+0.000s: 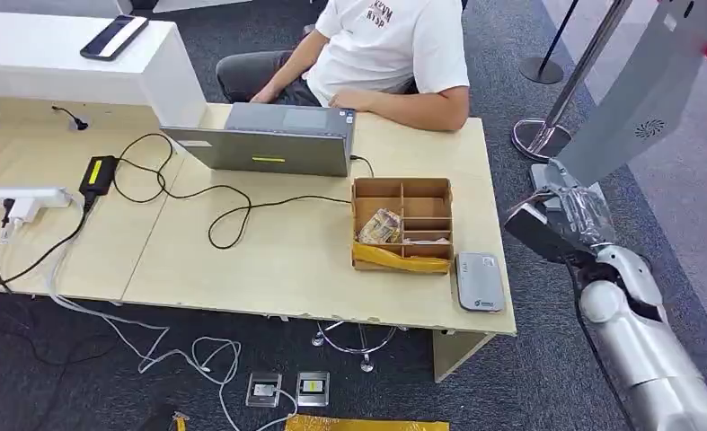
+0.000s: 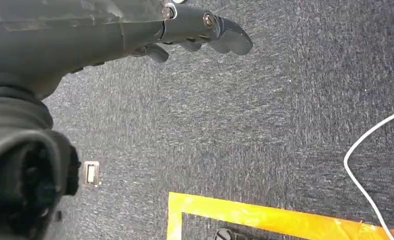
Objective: Pass the card to the sensor for recognition and then transmit it.
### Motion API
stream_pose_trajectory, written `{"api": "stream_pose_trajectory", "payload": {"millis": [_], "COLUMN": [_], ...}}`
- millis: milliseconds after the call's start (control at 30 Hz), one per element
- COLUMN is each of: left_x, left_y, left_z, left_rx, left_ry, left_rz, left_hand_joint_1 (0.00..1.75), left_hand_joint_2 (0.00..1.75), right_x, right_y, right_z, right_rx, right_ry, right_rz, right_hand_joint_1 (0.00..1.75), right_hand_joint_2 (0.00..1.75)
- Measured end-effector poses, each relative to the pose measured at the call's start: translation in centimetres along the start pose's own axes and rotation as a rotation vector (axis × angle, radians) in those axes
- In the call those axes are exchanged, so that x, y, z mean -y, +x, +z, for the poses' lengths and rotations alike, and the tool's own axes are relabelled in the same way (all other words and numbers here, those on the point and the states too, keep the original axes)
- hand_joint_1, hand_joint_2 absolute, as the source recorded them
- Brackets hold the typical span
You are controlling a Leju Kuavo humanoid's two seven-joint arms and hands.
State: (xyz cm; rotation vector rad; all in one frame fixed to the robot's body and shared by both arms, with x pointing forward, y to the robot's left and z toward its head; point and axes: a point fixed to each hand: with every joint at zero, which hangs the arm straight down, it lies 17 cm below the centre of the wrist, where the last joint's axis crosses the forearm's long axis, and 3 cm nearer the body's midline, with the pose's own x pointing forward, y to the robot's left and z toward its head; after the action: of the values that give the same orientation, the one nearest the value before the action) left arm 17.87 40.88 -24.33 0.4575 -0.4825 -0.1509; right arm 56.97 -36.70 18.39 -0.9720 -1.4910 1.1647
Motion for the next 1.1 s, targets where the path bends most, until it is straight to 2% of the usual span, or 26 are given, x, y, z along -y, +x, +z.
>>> {"api": "stream_pose_trajectory", "payload": {"millis": [300,1100], "left_x": [0.1,0.1], "left_y": [0.1,0.2], "left_z": [0.0,0.0], "left_rx": [0.002,0.011], "left_ry": [-0.006,-0.005], "left_rz": [-0.004,-0.007], "left_hand_joint_1": [0.00,0.00], "left_hand_joint_2": [0.00,0.00], "right_x": [-4.8,-8.9], "right_y": [0.8,2.1], "right_z": [1.7,3.2], "right_rx": [0.003,0.006], "right_ry": [0.083,0.168], "right_rz": [0.024,0.006], "right_hand_joint_1": [1.75,1.75], "right_hand_joint_2": [1.75,1.75]}}
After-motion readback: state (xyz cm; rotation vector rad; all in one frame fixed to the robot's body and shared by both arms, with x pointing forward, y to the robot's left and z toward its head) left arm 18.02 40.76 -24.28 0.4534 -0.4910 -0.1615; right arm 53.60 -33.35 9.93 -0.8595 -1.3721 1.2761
